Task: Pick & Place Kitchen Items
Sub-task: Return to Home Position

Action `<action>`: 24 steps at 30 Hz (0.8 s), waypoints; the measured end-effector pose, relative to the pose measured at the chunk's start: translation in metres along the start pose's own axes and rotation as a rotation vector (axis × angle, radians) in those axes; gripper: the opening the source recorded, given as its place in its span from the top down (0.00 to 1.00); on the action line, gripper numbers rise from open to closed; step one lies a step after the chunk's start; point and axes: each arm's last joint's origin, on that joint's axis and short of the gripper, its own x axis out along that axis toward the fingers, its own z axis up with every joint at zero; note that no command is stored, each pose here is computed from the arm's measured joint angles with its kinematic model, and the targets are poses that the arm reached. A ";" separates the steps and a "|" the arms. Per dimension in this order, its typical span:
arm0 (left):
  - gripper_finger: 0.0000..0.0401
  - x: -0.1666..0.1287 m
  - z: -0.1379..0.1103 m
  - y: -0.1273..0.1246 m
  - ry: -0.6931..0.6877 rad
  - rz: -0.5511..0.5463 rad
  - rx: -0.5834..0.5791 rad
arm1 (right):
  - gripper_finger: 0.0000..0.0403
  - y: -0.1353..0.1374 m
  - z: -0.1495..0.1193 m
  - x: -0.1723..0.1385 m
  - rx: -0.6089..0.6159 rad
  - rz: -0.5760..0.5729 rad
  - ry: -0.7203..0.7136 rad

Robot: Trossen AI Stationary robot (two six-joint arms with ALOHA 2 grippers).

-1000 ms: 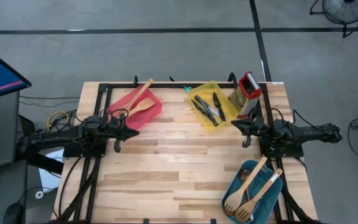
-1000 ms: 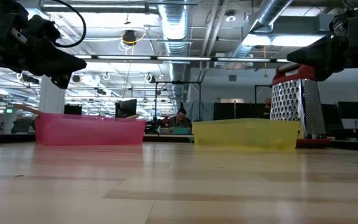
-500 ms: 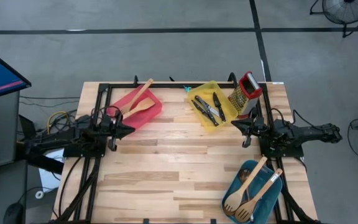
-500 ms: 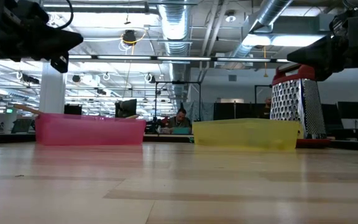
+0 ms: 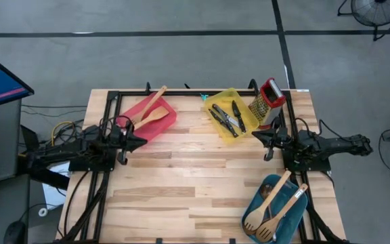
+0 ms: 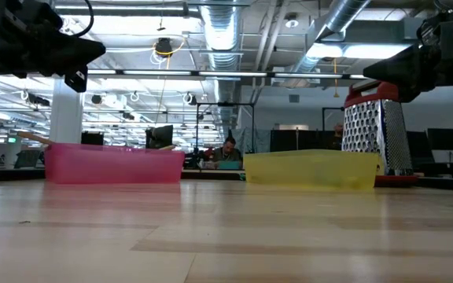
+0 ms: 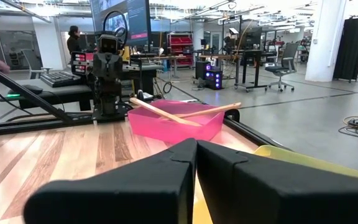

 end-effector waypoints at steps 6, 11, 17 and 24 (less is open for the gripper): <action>0.98 0.001 -0.001 0.000 0.013 0.002 -0.003 | 0.94 0.000 0.000 0.000 0.000 0.000 0.000; 0.98 0.002 -0.002 0.001 0.027 0.005 -0.005 | 0.94 0.000 0.000 0.000 0.000 0.000 0.000; 0.98 0.003 -0.004 0.001 0.042 0.007 -0.008 | 0.95 0.000 0.000 0.000 0.000 0.000 0.000; 0.98 0.003 -0.003 0.001 0.037 0.006 -0.006 | 0.94 0.000 0.000 0.000 0.000 0.000 0.000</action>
